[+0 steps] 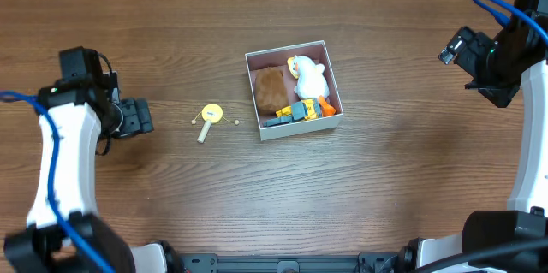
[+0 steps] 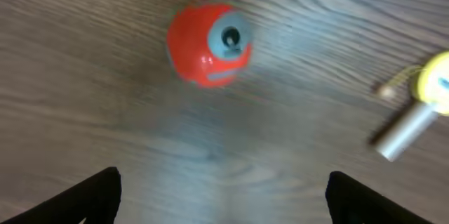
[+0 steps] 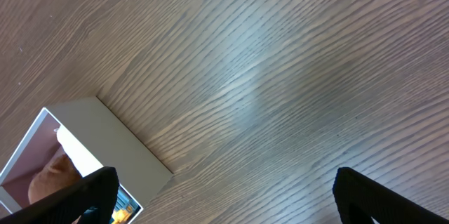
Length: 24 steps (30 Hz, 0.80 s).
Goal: Pack container
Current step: 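Move the left gripper to the red ball and grasp it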
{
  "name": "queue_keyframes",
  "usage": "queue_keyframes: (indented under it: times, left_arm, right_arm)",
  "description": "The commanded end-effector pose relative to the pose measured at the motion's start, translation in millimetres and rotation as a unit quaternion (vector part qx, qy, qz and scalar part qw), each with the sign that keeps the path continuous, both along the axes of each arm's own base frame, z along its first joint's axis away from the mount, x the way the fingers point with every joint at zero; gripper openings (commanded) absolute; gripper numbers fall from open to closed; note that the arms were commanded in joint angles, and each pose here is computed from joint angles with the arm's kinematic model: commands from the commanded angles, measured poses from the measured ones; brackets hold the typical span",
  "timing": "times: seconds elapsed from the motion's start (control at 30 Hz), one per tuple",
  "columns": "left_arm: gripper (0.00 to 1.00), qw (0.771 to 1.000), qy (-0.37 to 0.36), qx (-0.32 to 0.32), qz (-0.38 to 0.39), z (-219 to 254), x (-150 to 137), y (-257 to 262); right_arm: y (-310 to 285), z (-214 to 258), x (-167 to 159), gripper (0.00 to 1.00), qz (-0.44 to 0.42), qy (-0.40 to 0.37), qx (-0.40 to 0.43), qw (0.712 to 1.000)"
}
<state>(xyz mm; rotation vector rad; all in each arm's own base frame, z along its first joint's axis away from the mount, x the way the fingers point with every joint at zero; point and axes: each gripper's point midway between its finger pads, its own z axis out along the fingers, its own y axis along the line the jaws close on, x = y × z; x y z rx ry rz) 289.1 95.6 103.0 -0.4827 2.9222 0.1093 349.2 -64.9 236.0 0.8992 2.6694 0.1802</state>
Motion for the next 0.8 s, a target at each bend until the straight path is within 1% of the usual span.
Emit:
queue_keyframes:
  times: [0.0,0.03,0.13,0.23,0.3,0.33,0.4,0.43,0.47,0.53,0.6,0.67,0.77]
  left_arm:
    - [0.94,1.000,0.013,0.002,0.011,-24.6,12.9,9.8]
    - [0.93,1.000,0.016,0.004,0.005,-32.7,17.4,12.3]
    - [0.95,0.999,0.029,0.025,0.009,-52.6,25.3,23.9]
    - [0.96,0.999,0.025,0.025,0.009,-66.8,34.9,27.5]
    - [0.95,0.999,0.020,0.025,0.009,-73.2,41.1,29.1]
    - [0.92,1.000,0.017,0.025,0.008,-75.9,43.9,29.4]
    - [0.77,1.000,0.008,0.025,0.008,-77.6,49.0,30.3]
    - [0.68,1.000,0.002,0.028,0.007,-76.8,52.0,31.4]
    - [0.56,1.000,-0.004,0.026,-0.002,-76.2,55.6,30.6]
    - [0.42,1.000,-0.008,0.011,-0.023,-76.6,57.7,24.4]
    - [0.41,1.000,0.000,0.007,-0.023,-77.5,53.7,22.5]
    - [0.36,1.000,0.012,0.002,-0.023,-78.6,48.0,20.5]
    - [0.21,0.999,0.019,-0.016,-0.025,-75.2,45.3,14.1]
  right_arm:
    - [-2.2,1.3,1.0,1.00,-0.003,-0.003,-0.004,1.000]
    - [-2.2,1.3,1.0,1.00,-0.002,-0.003,-0.004,1.000]
    - [-2.1,1.2,0.8,1.00,-0.003,-0.002,-0.004,1.000]
    - [-2.1,1.1,0.4,1.00,-0.002,-0.002,-0.004,1.000]
    - [-2.1,1.1,0.4,1.00,-0.002,-0.002,-0.004,1.000]
    - [-2.1,1.1,0.4,1.00,-0.002,-0.002,-0.004,1.000]
    - [-2.0,1.1,0.4,1.00,-0.002,-0.001,-0.004,1.000]
    - [-2.1,1.1,0.4,1.00,-0.002,-0.002,-0.004,1.000]
    - [-2.1,1.1,0.4,1.00,-0.002,-0.002,-0.004,1.000]
    - [-2.1,1.1,0.4,1.00,-0.002,-0.002,-0.004,1.000]
    - [-2.2,1.1,0.4,1.00,-0.003,-0.001,-0.004,1.000]
    - [-2.3,1.3,1.0,1.00,-0.003,-0.003,-0.005,1.000]
    - [-2.4,1.3,1.1,1.00,-0.003,-0.003,-0.005,1.000]
